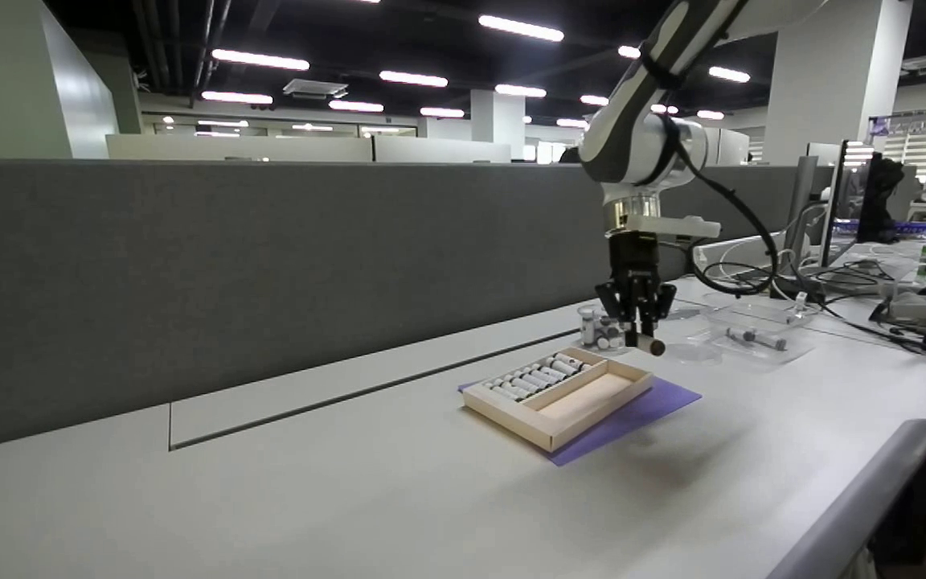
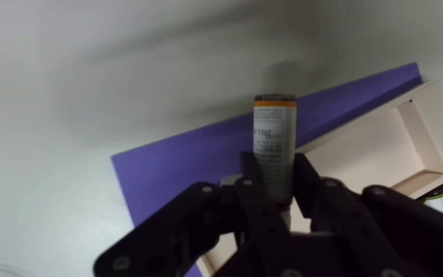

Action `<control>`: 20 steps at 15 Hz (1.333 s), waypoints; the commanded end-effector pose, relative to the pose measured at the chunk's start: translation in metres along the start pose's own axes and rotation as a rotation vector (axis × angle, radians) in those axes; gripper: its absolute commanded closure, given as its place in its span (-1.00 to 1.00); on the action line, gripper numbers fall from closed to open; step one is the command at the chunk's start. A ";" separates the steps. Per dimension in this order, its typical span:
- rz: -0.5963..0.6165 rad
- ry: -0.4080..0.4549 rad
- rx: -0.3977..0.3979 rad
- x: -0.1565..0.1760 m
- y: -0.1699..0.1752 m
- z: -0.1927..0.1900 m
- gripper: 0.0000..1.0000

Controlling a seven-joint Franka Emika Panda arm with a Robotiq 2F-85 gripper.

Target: Take the object in the lower segment of the box and put it in the plastic container

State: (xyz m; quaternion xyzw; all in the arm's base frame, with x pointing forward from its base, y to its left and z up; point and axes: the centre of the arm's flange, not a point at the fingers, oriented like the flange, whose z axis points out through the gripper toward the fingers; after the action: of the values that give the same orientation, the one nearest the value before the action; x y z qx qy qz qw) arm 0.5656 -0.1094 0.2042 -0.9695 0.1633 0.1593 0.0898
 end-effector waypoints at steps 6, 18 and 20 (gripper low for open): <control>0.255 0.266 -0.160 -0.061 0.113 -0.035 0.90; 0.393 0.443 -0.316 -0.045 0.167 -0.056 0.59; 0.392 0.444 -0.316 -0.045 0.165 -0.056 0.59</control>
State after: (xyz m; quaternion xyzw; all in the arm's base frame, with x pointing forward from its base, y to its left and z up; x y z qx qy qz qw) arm 0.4841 -0.2627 0.2517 -0.9326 0.3356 -0.0183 -0.1316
